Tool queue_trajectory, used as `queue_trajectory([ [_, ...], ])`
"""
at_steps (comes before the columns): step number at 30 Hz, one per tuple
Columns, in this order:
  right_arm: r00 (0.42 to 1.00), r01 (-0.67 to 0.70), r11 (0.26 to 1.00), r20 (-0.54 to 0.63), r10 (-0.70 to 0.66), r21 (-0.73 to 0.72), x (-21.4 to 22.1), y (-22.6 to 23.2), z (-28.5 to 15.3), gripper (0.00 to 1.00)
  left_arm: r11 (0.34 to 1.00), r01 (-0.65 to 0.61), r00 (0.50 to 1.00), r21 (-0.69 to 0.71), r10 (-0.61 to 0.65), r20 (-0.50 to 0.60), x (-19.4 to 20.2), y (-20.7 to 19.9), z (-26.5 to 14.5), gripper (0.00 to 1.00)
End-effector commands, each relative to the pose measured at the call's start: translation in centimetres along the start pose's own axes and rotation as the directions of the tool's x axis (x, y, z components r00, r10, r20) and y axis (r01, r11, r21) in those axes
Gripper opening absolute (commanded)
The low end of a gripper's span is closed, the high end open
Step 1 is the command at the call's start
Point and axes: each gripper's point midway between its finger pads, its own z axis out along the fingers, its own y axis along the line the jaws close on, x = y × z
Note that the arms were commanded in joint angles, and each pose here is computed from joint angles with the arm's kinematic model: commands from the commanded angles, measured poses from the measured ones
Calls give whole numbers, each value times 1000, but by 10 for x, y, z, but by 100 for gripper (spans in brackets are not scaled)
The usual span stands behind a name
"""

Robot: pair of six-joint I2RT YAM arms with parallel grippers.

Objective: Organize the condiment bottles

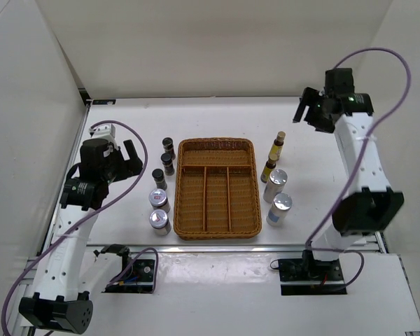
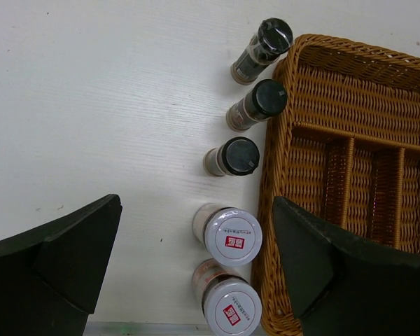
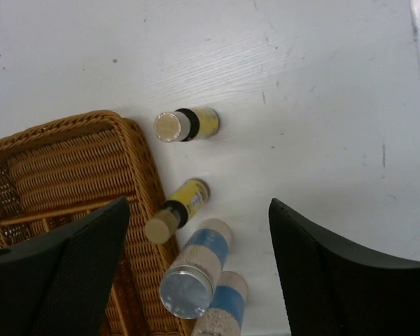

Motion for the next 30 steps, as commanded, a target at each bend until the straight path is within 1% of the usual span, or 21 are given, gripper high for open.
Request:
queue_trajectory([
  [1,998,31,996,-49,-36,-87,-7,32,23,81,1000,8,1000,-7,-7,25,-2,2,-6,100],
  [3,992,67,996,-101,-72,-58,-1,40,57,77,1000,18,999,-13,-17,37,-3,3,-8,100],
  [6,986,99,994,-128,-104,-46,4,47,76,73,1000,12,1000,-9,-12,26,1,1,-7,100],
  [8,980,126,992,-152,-129,-28,11,50,91,73,1000,12,1000,-8,-12,26,1,1,-7,100],
  [10,973,153,988,-169,-154,-21,19,58,101,70,1000,12,1000,-8,-12,26,1,1,-7,100],
  [14,970,169,985,-182,-163,18,23,54,110,67,1000,12,1000,-17,-11,29,0,3,-7,100],
  [16,965,175,984,-205,-164,38,30,49,119,65,1000,12,1000,-17,-11,29,0,3,-7,100],
  [21,959,195,978,-224,-174,75,35,41,128,64,1000,13,999,-23,-12,41,-1,4,-9,100],
  [24,954,199,977,-242,-174,80,40,39,135,60,1000,13,999,-23,-12,41,-1,4,-9,100],
  [28,950,204,975,-258,-174,93,44,36,142,49,1000,13,999,-23,-12,41,-1,4,-9,100],
  [30,950,204,974,-258,-174,93,44,36,142,47,1000,13,999,-23,-12,41,-1,4,-9,100],
])
